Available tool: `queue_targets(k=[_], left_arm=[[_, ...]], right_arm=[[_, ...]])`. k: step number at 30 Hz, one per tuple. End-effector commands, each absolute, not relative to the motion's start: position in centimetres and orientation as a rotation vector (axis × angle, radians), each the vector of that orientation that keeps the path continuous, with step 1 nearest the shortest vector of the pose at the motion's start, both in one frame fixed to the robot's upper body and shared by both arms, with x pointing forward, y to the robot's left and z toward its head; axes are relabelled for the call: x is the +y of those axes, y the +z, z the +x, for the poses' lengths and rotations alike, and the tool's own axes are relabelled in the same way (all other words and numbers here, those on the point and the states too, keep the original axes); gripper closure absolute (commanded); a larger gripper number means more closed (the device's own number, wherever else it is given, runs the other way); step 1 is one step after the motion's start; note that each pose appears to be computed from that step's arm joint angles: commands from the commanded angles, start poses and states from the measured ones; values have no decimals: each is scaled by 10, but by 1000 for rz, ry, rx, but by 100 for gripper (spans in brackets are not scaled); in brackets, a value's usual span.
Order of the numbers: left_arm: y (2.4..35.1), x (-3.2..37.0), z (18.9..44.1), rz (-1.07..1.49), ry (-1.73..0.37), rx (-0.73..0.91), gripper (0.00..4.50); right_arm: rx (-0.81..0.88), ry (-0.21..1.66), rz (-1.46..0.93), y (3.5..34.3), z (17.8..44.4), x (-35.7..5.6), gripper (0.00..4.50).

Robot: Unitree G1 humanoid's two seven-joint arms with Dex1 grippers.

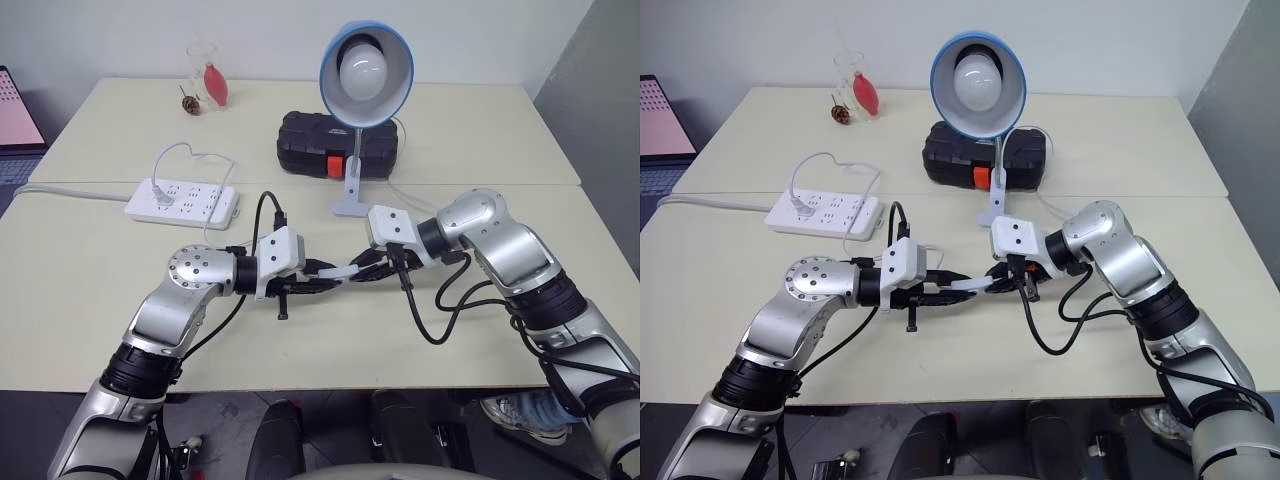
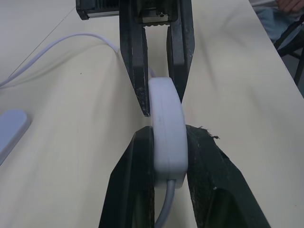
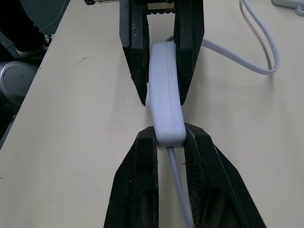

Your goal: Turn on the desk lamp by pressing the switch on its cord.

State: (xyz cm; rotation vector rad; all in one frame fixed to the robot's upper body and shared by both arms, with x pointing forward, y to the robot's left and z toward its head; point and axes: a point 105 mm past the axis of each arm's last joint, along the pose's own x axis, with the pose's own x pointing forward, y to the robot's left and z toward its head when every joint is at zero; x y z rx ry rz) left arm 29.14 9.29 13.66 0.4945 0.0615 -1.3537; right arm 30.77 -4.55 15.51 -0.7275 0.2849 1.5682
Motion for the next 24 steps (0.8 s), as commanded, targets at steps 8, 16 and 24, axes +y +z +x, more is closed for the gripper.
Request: queue_targets(k=[8, 16, 24], left_arm=[[152, 94, 296, 525, -1332, 0, 287], [155, 99, 288, 523, -1349, 5, 157], [148, 100, 278, 510, -1371, 43, 157]], right_arm=[[210, 1622, -762, 166, 299, -38, 410], [228, 1618, -730, 167, 300, -39, 410], [235, 1614, -721, 168, 301, -39, 410]])
